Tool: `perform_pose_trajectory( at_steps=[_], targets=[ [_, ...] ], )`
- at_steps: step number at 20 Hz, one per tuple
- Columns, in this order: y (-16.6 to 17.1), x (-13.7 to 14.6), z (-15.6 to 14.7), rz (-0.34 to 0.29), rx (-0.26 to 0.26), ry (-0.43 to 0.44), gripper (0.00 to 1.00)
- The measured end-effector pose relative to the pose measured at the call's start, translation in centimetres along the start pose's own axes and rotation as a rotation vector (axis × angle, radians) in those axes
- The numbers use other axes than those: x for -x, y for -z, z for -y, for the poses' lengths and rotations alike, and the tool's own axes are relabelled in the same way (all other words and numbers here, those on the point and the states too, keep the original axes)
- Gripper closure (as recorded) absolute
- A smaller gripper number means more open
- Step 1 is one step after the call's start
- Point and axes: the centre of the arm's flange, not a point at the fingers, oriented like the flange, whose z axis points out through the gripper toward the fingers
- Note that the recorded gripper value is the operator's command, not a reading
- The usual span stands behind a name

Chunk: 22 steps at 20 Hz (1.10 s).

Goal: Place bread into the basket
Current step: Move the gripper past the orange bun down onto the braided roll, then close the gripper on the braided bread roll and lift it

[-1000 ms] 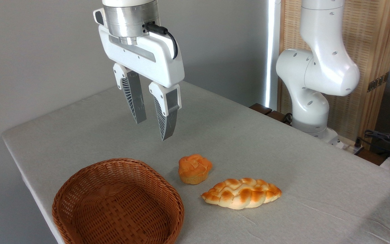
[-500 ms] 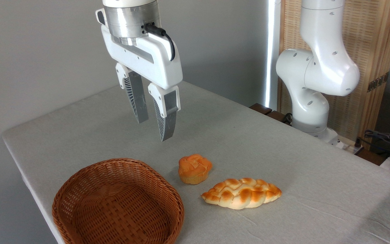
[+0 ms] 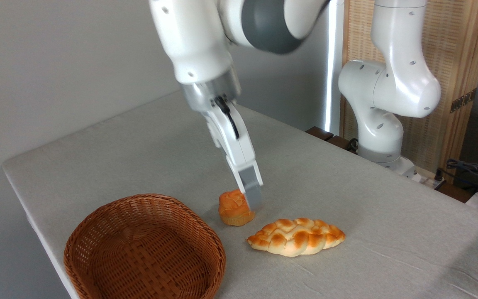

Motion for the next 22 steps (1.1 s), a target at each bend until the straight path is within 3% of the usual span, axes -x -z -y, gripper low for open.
perform_pose_trajectory(
  at_steps=[4,7,10,11,12,13,14,16,22],
  targets=[
    [-5.6,3.5,-2.0,0.0,0.043,-0.166,0.0],
    [-8.8,4.7,-2.4,0.068,0.026,-0.232,0.0],
    [-9.6,4.3,-2.5,0.092,-0.009,-0.261,0.03],
    [-9.7,4.3,-2.5,0.095,-0.016,-0.264,0.25],
    [-9.6,4.3,-2.6,0.097,-0.021,-0.265,0.54],
    [-9.6,4.4,-2.5,0.097,-0.025,-0.266,0.72],
    [-9.6,4.4,-2.6,0.097,-0.027,-0.267,0.82],
    [-9.7,4.4,-2.6,0.097,-0.027,-0.267,0.9],
    [-9.6,4.4,-2.5,0.1,-0.037,-0.269,0.94]
  ],
)
